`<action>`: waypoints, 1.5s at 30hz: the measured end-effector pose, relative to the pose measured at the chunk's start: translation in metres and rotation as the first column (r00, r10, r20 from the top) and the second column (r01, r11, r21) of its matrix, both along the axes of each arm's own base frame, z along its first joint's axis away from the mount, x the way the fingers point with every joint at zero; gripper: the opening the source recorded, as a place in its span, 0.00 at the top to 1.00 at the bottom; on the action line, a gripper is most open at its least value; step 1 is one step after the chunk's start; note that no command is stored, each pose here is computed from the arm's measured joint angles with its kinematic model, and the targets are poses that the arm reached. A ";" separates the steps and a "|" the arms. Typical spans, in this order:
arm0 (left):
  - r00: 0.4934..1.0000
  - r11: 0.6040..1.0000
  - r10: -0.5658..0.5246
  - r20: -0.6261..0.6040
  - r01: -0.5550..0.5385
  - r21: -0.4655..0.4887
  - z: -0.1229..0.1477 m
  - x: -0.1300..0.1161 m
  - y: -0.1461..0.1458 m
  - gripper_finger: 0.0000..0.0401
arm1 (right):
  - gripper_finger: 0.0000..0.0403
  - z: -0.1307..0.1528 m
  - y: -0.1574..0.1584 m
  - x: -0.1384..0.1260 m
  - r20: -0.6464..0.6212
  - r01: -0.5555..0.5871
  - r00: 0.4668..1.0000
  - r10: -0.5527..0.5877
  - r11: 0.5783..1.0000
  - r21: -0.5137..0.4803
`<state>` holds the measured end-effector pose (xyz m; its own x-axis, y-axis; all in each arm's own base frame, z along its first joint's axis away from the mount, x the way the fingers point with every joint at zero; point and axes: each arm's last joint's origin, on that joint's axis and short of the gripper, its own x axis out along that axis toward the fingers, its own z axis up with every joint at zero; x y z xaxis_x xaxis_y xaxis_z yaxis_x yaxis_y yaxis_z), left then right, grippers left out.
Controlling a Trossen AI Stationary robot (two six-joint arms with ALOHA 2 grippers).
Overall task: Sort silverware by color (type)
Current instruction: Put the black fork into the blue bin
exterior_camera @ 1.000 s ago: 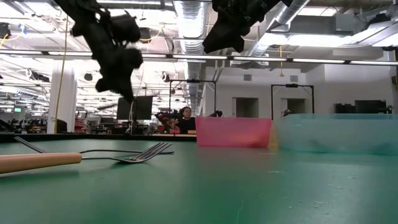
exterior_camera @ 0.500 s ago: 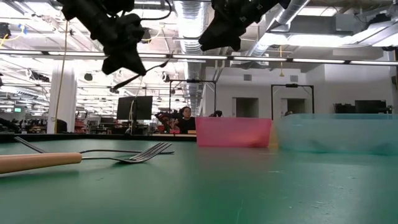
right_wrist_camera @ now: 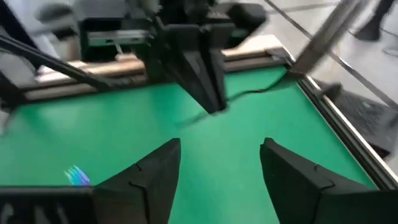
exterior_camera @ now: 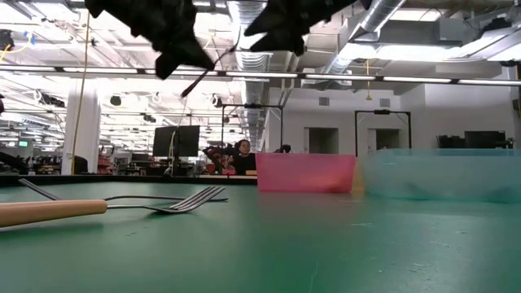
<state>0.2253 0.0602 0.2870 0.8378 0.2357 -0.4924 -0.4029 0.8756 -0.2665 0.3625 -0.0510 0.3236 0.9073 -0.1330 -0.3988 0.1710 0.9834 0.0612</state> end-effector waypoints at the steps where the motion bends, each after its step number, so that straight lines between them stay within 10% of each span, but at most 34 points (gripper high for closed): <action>1: 0.999 1.000 -0.013 0.034 0.013 0.021 0.003 0.002 -0.001 1.00 | 0.39 0.002 0.000 0.001 0.019 -0.008 1.000 0.008 1.000 0.003; 26: 0.941 0.980 -0.153 0.301 0.106 0.165 0.025 0.020 -0.004 1.00 | 0.38 0.025 -0.014 0.005 0.263 -0.038 0.964 0.043 0.999 -0.025; 45: 0.929 0.979 -0.161 0.334 0.106 0.176 0.029 0.020 -0.004 1.00 | 0.74 0.027 -0.015 0.005 0.284 -0.074 0.955 0.086 0.996 -0.054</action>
